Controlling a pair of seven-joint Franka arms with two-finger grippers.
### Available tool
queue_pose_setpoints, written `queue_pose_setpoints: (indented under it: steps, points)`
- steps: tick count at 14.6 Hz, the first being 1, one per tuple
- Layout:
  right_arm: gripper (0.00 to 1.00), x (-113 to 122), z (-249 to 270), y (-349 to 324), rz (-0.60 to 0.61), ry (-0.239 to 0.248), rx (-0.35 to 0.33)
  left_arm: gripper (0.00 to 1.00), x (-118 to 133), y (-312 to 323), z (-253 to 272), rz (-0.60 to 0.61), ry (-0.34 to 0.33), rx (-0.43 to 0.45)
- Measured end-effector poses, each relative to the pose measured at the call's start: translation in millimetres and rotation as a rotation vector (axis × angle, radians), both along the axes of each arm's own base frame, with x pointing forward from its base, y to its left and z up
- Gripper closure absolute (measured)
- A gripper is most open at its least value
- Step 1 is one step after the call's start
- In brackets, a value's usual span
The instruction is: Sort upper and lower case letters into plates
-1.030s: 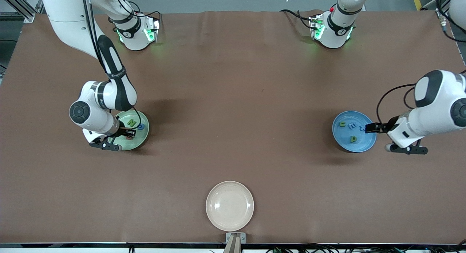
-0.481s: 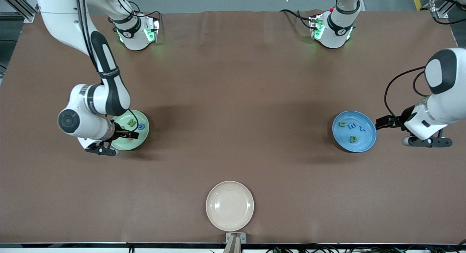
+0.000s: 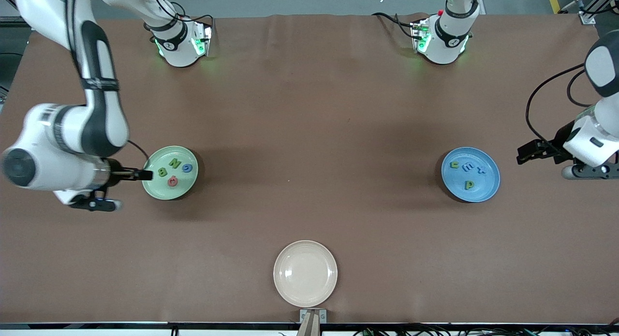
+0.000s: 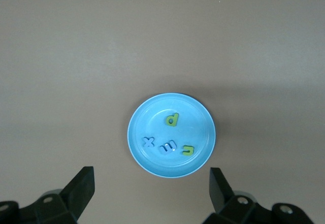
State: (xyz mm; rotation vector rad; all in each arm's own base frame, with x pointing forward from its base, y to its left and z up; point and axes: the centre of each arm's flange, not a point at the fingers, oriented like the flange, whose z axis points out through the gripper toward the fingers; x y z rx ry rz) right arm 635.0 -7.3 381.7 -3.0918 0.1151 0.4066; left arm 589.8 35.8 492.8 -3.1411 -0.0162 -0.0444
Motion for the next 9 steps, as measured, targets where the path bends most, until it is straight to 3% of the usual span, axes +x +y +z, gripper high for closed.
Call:
queue_pose_setpoints:
  steps: [4, 9]
  points:
    - [0.0, 10.5, 72.8, -20.9, 0.035, -0.037, -0.042, 0.0, -9.7, 5.0, 25.9, 0.011, -0.035, 0.0]
    - [0.0, 0.1, 128.4, -24.5, 0.037, -0.027, -0.029, 0.0, -17.3, 7.2, 47.6, 0.016, -0.073, -0.004]
